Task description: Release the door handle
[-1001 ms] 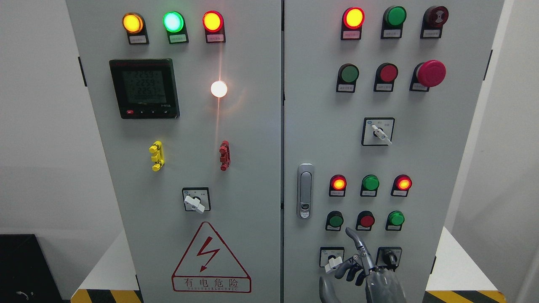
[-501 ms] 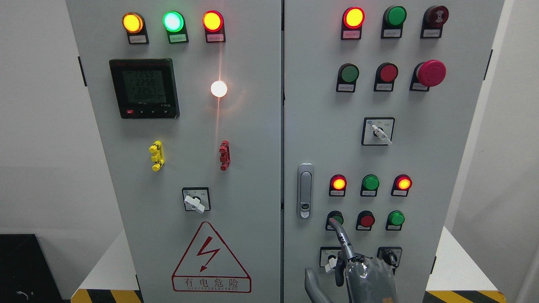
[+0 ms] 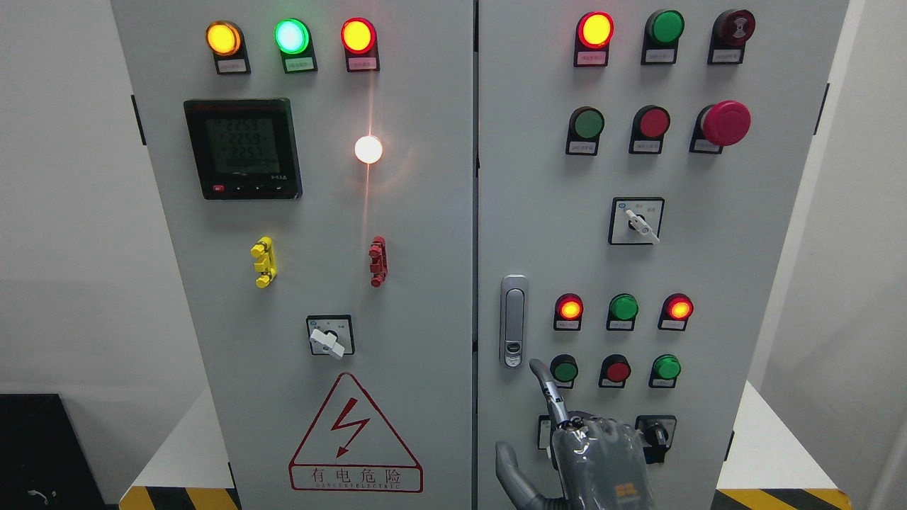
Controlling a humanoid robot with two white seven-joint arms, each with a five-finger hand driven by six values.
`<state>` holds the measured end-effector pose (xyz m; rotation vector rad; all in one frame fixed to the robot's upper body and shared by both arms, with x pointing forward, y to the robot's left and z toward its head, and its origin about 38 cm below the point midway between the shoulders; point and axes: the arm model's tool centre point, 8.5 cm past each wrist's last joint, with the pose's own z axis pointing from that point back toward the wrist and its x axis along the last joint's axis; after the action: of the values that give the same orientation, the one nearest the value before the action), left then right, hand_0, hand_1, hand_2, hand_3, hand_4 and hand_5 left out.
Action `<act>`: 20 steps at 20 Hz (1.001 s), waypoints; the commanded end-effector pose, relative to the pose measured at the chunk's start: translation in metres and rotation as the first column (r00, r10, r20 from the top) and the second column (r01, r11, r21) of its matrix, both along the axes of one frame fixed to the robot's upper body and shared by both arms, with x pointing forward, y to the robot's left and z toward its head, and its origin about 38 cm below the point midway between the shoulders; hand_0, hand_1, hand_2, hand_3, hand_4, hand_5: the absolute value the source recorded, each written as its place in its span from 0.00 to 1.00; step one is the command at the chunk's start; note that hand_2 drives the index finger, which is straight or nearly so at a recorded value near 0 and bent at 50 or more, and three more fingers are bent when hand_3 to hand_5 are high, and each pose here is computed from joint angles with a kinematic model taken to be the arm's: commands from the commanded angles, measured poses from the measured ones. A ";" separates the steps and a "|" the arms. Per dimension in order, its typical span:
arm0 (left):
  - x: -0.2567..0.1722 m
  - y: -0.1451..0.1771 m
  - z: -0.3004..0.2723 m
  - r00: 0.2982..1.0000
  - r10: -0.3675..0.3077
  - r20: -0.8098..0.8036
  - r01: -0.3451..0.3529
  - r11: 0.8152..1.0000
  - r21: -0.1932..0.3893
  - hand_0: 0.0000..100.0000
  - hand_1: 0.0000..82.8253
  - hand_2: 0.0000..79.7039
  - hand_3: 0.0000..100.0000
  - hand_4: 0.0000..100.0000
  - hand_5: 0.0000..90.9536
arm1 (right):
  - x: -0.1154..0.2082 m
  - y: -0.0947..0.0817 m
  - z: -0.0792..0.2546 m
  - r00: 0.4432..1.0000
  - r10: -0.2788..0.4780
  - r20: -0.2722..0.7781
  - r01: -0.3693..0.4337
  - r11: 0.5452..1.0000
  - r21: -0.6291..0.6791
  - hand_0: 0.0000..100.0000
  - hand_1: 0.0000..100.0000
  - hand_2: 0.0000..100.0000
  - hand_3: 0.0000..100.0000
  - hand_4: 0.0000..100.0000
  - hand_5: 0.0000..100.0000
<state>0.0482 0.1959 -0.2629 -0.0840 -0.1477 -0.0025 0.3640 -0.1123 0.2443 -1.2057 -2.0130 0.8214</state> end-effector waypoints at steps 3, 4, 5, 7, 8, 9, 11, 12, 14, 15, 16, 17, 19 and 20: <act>0.000 0.000 0.000 1.000 0.000 0.002 0.000 1.000 -0.001 0.12 0.67 0.00 0.00 0.00 0.00 | 0.016 0.015 -0.007 0.999 -0.036 -0.023 0.035 0.997 -0.076 0.49 0.31 0.00 1.00 1.00 1.00; 0.000 0.000 0.000 1.000 0.000 0.000 0.000 1.000 -0.001 0.12 0.67 0.00 0.00 0.00 0.00 | 0.016 0.017 -0.008 0.999 -0.039 -0.021 0.037 0.995 -0.089 0.49 0.31 0.00 1.00 1.00 1.00; 0.000 0.000 0.000 1.000 0.000 0.000 0.000 1.000 -0.001 0.12 0.67 0.00 0.00 0.00 0.00 | 0.017 0.017 -0.010 0.999 -0.048 -0.025 0.045 0.993 -0.106 0.49 0.31 0.00 1.00 1.00 1.00; 0.000 0.000 0.000 1.000 0.000 0.000 0.000 1.000 -0.001 0.12 0.67 0.00 0.00 0.00 0.00 | 0.019 0.017 -0.013 0.997 -0.065 -0.034 0.061 0.992 -0.113 0.48 0.31 0.00 1.00 1.00 1.00; 0.000 0.000 0.000 1.000 0.000 0.002 0.000 1.000 -0.001 0.12 0.67 0.00 0.00 0.00 0.00 | 0.020 0.017 -0.012 0.997 -0.071 -0.032 0.067 0.991 -0.113 0.48 0.30 0.00 1.00 1.00 1.00; 0.000 0.000 0.000 1.000 0.000 0.000 0.000 1.000 -0.001 0.12 0.67 0.00 0.00 0.00 0.00 | 0.021 0.019 -0.013 0.997 -0.069 -0.035 0.064 0.991 -0.118 0.48 0.30 0.00 1.00 1.00 1.00; 0.000 0.000 0.000 1.000 0.000 0.000 0.000 1.000 -0.001 0.12 0.67 0.00 0.00 0.00 0.00 | 0.024 0.019 -0.012 0.997 -0.068 -0.033 0.064 0.991 -0.121 0.48 0.30 0.00 1.00 1.00 1.00; 0.000 0.000 0.000 1.000 0.000 0.000 0.000 1.000 -0.001 0.12 0.67 0.00 0.00 0.00 0.00 | 0.026 0.020 -0.011 0.997 -0.069 -0.031 0.065 0.990 -0.122 0.48 0.30 0.00 1.00 1.00 1.00; 0.000 0.000 0.000 1.000 0.000 0.000 0.000 1.000 -0.001 0.12 0.67 0.00 0.00 0.00 0.00 | 0.029 0.020 -0.009 0.997 -0.068 -0.026 0.064 0.990 -0.125 0.48 0.30 0.00 1.00 1.00 1.00; 0.000 0.000 0.000 1.000 0.000 0.002 0.000 1.000 -0.001 0.12 0.67 0.00 0.00 0.00 0.00 | 0.030 0.022 -0.009 0.997 -0.067 -0.026 0.063 0.990 -0.127 0.48 0.30 0.00 1.00 1.00 1.00; 0.000 0.000 0.000 1.000 0.000 0.000 0.000 1.000 -0.001 0.12 0.67 0.00 0.00 0.00 0.00 | 0.030 0.022 -0.009 0.997 -0.067 -0.029 0.063 0.990 -0.126 0.48 0.30 0.00 1.00 1.00 1.00; 0.000 0.000 0.000 1.000 0.000 -0.001 0.000 1.000 -0.001 0.12 0.67 0.00 0.00 0.00 0.00 | 0.031 0.022 -0.010 0.997 -0.070 -0.031 0.065 0.990 -0.128 0.48 0.30 0.00 1.00 1.00 1.00; 0.000 0.000 0.000 1.000 0.000 0.002 0.000 1.000 -0.001 0.12 0.67 0.00 0.00 0.00 0.00 | 0.032 0.021 -0.010 0.996 -0.079 -0.034 0.074 0.989 -0.125 0.48 0.30 0.00 1.00 1.00 1.00; 0.000 0.000 0.000 1.000 0.000 0.002 0.000 1.000 -0.001 0.12 0.67 0.00 0.00 0.00 0.00 | 0.032 0.020 -0.011 0.996 -0.086 -0.037 0.081 0.989 -0.124 0.48 0.30 0.00 1.00 1.00 1.00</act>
<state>0.0482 0.1959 -0.2629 -0.0840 -0.1478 -0.0025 0.3894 -0.0973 0.2424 -1.3288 -1.9149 0.9001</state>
